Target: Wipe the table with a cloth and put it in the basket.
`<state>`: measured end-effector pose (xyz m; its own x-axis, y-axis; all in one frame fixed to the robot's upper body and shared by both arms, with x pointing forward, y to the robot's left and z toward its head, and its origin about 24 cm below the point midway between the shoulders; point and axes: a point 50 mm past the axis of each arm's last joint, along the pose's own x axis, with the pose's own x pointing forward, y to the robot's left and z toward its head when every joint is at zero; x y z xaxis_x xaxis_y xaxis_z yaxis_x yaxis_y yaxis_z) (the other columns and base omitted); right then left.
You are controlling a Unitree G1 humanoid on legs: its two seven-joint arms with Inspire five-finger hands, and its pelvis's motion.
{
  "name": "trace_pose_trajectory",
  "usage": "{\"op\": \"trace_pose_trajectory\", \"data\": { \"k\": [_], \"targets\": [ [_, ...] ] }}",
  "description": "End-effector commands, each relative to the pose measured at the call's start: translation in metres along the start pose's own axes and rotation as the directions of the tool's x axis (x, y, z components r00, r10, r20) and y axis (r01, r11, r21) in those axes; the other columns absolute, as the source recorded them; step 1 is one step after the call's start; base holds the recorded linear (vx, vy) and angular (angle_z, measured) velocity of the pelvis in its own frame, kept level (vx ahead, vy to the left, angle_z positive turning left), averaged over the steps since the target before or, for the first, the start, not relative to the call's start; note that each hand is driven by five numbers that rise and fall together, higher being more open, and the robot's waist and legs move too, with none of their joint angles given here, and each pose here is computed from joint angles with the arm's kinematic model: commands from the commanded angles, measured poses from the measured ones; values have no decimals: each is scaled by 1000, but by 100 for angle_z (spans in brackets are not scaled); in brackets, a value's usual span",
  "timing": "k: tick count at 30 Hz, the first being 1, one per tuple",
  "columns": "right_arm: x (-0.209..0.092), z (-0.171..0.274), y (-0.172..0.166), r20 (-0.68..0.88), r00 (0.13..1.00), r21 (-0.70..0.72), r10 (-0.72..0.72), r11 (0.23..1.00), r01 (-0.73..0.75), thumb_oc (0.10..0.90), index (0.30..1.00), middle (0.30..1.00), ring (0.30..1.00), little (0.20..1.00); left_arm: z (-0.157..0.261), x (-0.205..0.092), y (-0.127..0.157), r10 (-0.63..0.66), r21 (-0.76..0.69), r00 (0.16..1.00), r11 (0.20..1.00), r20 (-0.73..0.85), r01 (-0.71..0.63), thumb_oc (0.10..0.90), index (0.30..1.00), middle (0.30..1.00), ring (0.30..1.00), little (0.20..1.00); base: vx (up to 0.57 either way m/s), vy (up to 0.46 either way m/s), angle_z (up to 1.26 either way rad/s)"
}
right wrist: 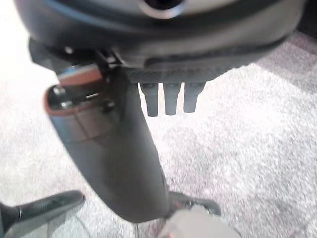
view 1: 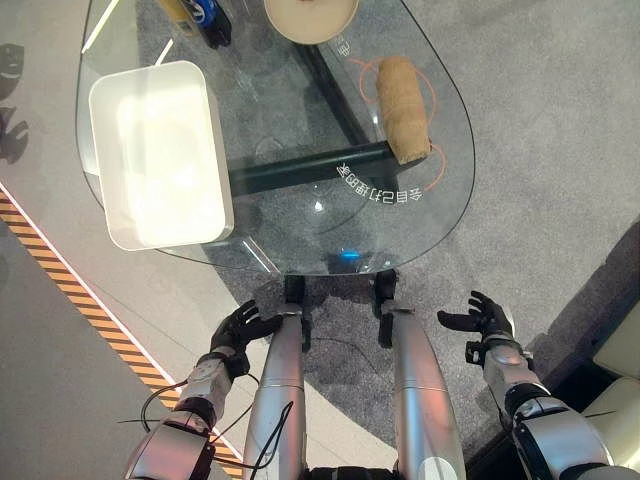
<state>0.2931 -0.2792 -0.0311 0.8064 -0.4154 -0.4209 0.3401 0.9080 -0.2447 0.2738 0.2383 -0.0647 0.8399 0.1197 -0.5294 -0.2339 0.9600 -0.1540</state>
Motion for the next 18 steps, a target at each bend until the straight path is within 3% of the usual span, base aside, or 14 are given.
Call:
{"op": "trace_pose_trajectory", "data": {
  "k": [1,12,18],
  "targets": [
    [-1,4,-41,83,987,40,-139,990,136,800,900,900,900,900,4,-10,40,134,-128,990,984,46,-127,800,900,900,900,900,0,0,0],
    [0,71,-55,344,911,136,-226,972,189,800,900,900,900,900,27,-11,54,200,-319,970,936,135,-148,800,900,900,900,900,31,-1,5],
    [-4,118,-59,476,843,170,-249,967,190,800,900,900,900,900,31,-10,54,193,-303,971,942,138,-145,800,900,900,900,900,5,-2,3]
  ]
}}
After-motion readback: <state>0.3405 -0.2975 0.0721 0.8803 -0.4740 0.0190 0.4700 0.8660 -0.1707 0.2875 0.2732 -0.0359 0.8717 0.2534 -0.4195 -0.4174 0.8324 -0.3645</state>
